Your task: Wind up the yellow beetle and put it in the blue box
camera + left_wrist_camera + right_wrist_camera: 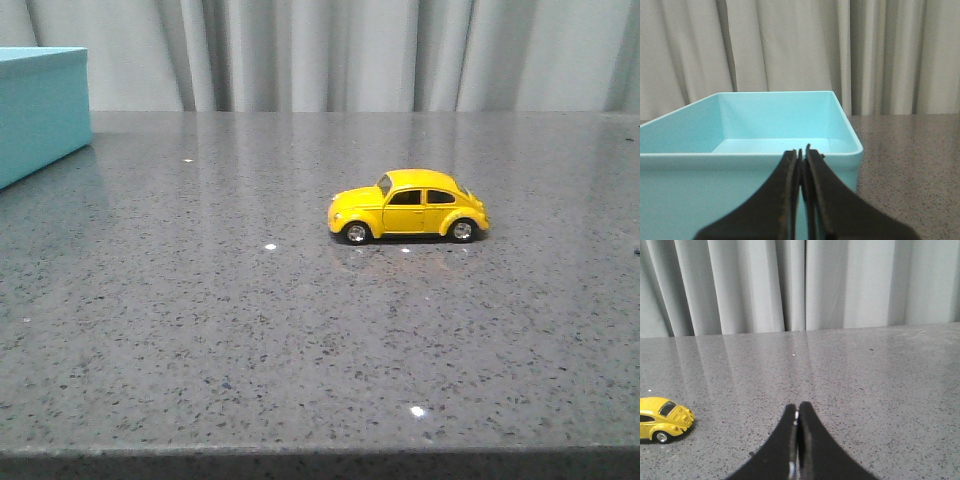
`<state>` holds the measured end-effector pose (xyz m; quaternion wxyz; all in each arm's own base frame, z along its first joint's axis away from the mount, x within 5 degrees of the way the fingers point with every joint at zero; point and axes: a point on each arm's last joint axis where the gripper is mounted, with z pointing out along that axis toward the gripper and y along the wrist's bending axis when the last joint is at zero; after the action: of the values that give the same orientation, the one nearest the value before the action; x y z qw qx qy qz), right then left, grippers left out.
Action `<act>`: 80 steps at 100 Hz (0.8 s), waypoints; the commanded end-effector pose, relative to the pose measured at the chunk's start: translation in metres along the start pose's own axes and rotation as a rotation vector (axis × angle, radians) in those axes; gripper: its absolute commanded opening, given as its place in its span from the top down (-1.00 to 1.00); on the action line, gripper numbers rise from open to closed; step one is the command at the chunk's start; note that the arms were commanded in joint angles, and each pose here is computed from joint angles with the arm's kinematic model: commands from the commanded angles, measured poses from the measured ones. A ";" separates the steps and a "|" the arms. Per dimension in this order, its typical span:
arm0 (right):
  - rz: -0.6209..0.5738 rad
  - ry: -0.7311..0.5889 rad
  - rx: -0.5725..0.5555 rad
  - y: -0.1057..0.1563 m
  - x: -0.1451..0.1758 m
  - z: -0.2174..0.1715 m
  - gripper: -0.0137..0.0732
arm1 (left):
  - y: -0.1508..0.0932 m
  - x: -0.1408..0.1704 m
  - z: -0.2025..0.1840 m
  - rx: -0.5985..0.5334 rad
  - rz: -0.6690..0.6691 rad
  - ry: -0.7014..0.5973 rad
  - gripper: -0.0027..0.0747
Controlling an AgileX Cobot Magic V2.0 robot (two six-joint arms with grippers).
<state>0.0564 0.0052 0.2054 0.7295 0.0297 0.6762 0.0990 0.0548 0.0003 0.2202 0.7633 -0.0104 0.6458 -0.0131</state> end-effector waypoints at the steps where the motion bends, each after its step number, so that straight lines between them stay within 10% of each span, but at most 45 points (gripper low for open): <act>1: -0.007 -0.119 -0.027 0.003 -0.014 -0.003 0.94 | 0.001 -0.004 -0.003 -0.011 -0.007 -0.118 0.98; 39: 0.003 -0.117 -0.026 0.004 -0.019 -0.003 0.94 | 0.001 -0.019 -0.004 -0.013 -0.037 -0.164 0.98; 80: 0.014 0.188 0.046 0.012 -0.074 0.020 0.78 | -0.006 -0.088 0.022 0.025 -0.032 0.049 0.97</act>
<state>0.0615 0.0044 0.2569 0.6583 0.0427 0.7462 0.0895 0.0547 -0.0028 0.2842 0.7335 -0.0063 0.6789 -0.0326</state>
